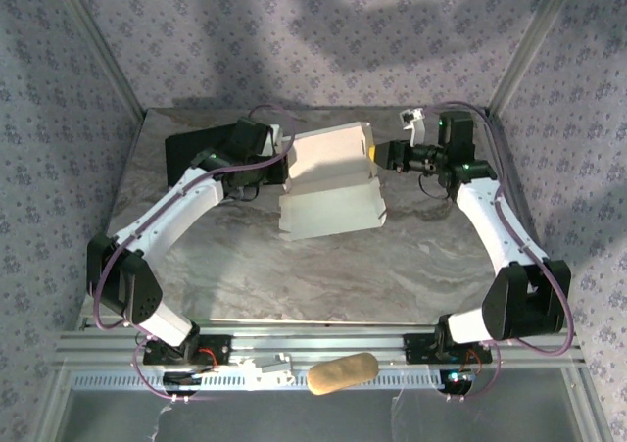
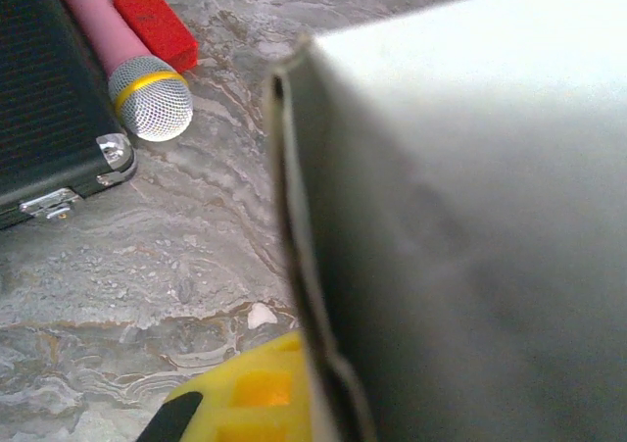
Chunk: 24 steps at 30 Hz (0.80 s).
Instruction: Fold the paper box
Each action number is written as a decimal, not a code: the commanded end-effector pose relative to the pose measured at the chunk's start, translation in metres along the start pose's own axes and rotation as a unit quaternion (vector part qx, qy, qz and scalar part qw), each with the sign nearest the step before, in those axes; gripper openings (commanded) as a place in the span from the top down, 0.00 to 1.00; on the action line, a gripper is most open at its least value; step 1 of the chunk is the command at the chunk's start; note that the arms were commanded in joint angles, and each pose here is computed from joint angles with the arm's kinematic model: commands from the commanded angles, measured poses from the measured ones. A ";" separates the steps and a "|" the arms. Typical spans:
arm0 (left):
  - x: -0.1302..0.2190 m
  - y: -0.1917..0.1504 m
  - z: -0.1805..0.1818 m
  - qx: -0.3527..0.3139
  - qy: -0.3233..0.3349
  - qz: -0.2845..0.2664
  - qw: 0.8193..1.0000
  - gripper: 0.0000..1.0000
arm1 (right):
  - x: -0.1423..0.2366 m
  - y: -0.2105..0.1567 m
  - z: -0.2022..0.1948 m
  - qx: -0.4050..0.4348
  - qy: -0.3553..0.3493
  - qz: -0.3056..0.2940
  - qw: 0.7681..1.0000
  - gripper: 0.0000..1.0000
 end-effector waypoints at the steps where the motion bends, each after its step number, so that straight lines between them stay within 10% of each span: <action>1: 0.001 0.006 -0.005 -0.015 -0.016 0.003 1.000 1.00 | -0.001 0.013 0.003 0.028 0.030 -0.011 0.999 0.61; 14: -0.002 0.009 -0.007 -0.016 -0.021 0.007 1.000 1.00 | -0.019 0.011 0.007 0.055 0.007 0.021 0.998 0.62; 24: -0.001 0.009 -0.011 -0.019 -0.026 0.008 0.999 1.00 | -0.043 0.000 0.019 0.146 -0.208 0.059 0.965 0.66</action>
Point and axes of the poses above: each hand's point on the last joint's axis, 136 mm out from that joint toward the fingers, its own x axis back along the fingers, its own z axis along the line the jaws close on, y = z × x, the point moved 9 cm from there along x, back along the fingers, and after that the axes turned 4 degrees about x, right-handed, at the moved point
